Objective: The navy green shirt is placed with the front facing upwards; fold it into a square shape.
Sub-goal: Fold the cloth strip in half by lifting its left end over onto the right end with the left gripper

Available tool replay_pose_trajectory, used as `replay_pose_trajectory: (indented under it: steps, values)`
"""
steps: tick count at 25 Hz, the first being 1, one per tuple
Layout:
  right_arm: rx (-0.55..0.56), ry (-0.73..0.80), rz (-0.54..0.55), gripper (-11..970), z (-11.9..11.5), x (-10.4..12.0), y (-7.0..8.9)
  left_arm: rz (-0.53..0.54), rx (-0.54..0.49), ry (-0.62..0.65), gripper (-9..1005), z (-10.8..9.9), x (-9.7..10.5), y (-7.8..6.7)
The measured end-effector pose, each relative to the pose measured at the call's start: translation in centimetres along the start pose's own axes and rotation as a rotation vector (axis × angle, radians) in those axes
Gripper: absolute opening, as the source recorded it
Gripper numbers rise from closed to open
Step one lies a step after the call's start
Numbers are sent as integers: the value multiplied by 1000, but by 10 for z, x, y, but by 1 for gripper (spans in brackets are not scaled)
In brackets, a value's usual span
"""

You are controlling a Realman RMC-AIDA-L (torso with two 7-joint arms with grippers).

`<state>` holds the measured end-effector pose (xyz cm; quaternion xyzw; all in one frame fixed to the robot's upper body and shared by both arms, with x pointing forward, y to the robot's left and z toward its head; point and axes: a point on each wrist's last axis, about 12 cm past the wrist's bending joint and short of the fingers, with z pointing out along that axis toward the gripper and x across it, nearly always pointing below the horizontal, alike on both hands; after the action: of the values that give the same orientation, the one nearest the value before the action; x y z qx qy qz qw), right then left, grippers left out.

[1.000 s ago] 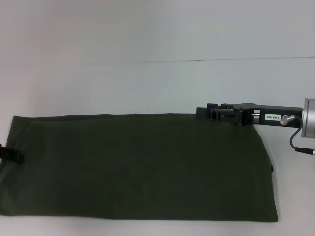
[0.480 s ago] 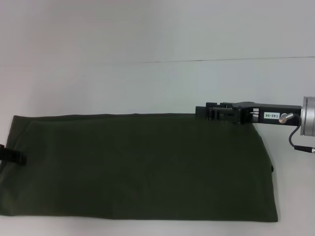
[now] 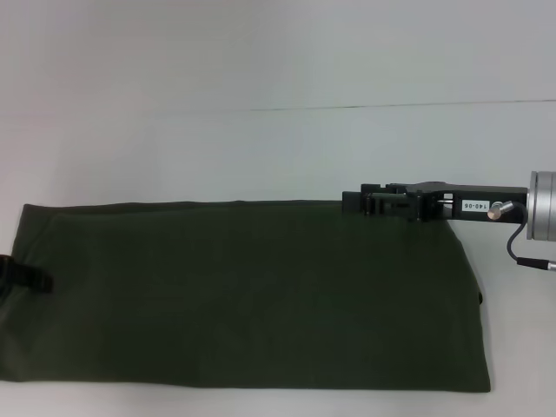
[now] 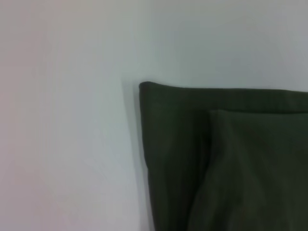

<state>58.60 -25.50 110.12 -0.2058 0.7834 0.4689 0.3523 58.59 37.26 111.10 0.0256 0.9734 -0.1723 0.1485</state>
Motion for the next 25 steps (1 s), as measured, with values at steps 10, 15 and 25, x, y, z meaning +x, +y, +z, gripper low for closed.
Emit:
replay_pose_trajectory:
  steps: [10, 15, 25]
  values:
    - [2, 0, 0, 759, -1, 0, -1, -9, 24, 20, 784, 3, -1, -4]
    - [3, 0, 0, 759, -1, 0, -1, -21, 32, 19, 778, 3, -1, -4]
    - [3, -1, -1, 759, -2, -1, -1, -42, 88, 34, 765, 3, -3, -8]
